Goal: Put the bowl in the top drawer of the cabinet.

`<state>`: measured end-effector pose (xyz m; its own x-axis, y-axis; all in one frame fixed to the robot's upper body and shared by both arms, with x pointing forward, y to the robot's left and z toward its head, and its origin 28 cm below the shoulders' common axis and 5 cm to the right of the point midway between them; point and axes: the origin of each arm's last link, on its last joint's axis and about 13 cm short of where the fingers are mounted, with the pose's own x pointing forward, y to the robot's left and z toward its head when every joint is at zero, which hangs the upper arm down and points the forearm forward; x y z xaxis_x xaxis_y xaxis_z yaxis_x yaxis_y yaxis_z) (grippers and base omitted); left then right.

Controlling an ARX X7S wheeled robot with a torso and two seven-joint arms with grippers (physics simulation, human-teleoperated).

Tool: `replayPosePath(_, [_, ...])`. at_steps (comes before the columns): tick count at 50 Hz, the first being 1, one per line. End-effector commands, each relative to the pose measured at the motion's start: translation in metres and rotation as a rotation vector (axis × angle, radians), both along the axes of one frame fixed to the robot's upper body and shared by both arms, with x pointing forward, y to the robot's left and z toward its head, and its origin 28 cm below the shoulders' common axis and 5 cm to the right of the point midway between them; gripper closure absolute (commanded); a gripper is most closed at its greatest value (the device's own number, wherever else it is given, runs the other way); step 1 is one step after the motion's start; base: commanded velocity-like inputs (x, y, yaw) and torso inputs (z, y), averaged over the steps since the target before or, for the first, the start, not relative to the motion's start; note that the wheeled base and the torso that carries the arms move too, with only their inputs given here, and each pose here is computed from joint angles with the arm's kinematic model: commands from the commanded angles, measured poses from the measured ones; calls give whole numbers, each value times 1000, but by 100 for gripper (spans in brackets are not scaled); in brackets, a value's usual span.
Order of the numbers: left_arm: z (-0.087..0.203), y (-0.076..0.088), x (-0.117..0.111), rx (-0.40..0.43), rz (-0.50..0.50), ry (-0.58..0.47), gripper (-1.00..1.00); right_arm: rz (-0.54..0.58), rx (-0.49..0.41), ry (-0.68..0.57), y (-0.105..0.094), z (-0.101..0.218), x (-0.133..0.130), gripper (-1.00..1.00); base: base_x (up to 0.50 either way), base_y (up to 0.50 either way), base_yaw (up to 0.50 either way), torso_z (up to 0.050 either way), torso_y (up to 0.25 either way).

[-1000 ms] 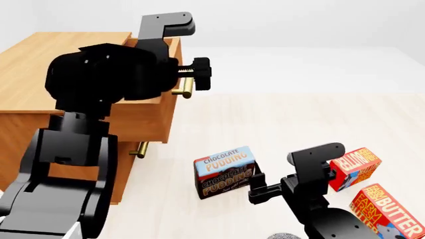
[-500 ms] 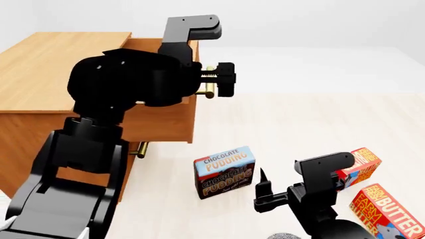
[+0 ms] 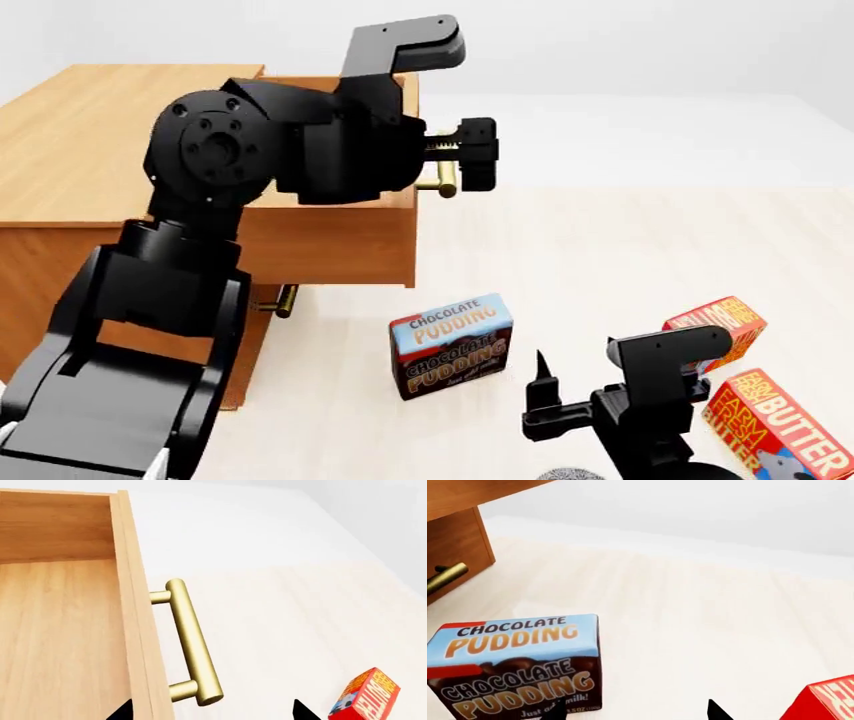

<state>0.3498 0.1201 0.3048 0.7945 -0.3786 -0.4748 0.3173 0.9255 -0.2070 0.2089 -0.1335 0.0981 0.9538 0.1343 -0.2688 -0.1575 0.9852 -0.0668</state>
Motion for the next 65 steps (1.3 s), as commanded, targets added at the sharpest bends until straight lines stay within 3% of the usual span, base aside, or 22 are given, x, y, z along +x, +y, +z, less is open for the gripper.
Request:
replayPosePath(1, [29, -11, -27, -233, -253, -17, -100, -7, 2, 7, -1, -3, 0, -100, 0, 0, 0, 0, 10])
replayPosePath(15, [45, 2, -37, -269, -292, -105, -100, -3, 9, 7, -1, -5, -2, -100, 0, 0, -1, 0, 3])
replayPosePath(24, [74, 14, -71, -274, -314, -233, -100, 11, 4, 8, 2, -4, -1, -100, 0, 0, 0, 0, 0])
replayPosePath(31, [73, 23, -84, -283, -303, -254, -100, 18, 0, 10, 5, -4, 0, -100, 0, 0, 0, 0, 0])
replayPosePath(40, [48, 36, -121, -273, -338, -276, -100, -65, 43, -46, -6, 8, -2, -100, 0, 0, 0, 0, 0])
replayPosePath(49, [11, 51, -154, -272, -412, -285, -100, -156, 53, -151, -21, 44, -8, -100, 0, 0, 0, 0, 0])
replayPosePath(65, [-60, 70, -169, -255, -470, -161, -100, -280, 12, -299, -42, 95, -24, -100, 0, 0, 0, 0, 0])
